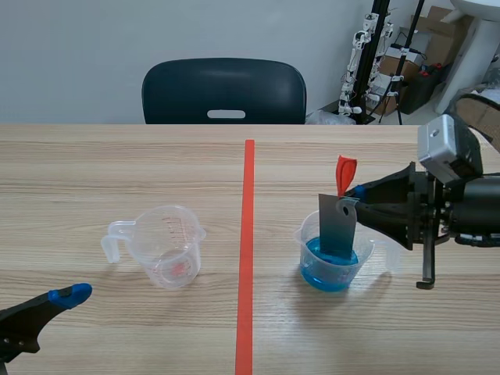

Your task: Do the redox reaction experiment. hold the plate still in the solution

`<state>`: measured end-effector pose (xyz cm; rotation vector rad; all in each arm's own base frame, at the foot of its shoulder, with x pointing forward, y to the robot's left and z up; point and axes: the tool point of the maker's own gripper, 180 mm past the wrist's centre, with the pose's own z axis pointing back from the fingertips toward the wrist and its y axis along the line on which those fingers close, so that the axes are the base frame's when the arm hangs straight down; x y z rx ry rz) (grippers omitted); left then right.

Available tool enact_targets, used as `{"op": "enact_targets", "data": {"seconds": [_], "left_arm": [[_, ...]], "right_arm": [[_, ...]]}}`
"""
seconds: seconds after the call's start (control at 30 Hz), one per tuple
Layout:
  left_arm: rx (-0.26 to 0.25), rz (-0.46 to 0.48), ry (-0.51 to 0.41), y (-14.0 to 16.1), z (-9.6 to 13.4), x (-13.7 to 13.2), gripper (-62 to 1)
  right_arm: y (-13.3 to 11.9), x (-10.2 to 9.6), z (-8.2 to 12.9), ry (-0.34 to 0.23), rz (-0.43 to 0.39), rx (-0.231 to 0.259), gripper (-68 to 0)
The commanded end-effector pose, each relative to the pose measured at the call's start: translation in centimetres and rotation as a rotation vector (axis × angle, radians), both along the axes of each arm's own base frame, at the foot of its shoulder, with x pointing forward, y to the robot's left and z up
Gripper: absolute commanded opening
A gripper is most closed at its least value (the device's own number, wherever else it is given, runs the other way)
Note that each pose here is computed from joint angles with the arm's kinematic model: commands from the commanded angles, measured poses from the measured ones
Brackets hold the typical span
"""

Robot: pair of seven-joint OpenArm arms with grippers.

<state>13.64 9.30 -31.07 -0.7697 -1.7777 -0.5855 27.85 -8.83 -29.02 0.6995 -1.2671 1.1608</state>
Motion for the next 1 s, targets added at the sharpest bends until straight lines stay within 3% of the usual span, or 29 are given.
{"op": "enact_targets", "data": {"seconds": [0.0,0.13,0.97], "left_arm": [[-0.043,0.004,-0.030,0.17,0.96,-0.33,1.4],[-0.017,0.004,-0.006,0.01,0.36,-0.17,1.4],[-0.020,0.005,-0.008,0.05,0.40,-0.20,1.4]], "right_arm": [[-0.03,0.22,0.85,-0.022,-0.009,0.029,-66.9],[-0.11,0.19,0.64,-0.028,-0.020,0.026,-66.9],[-0.05,0.15,0.97,-0.034,-0.016,0.043,-66.9]]}}
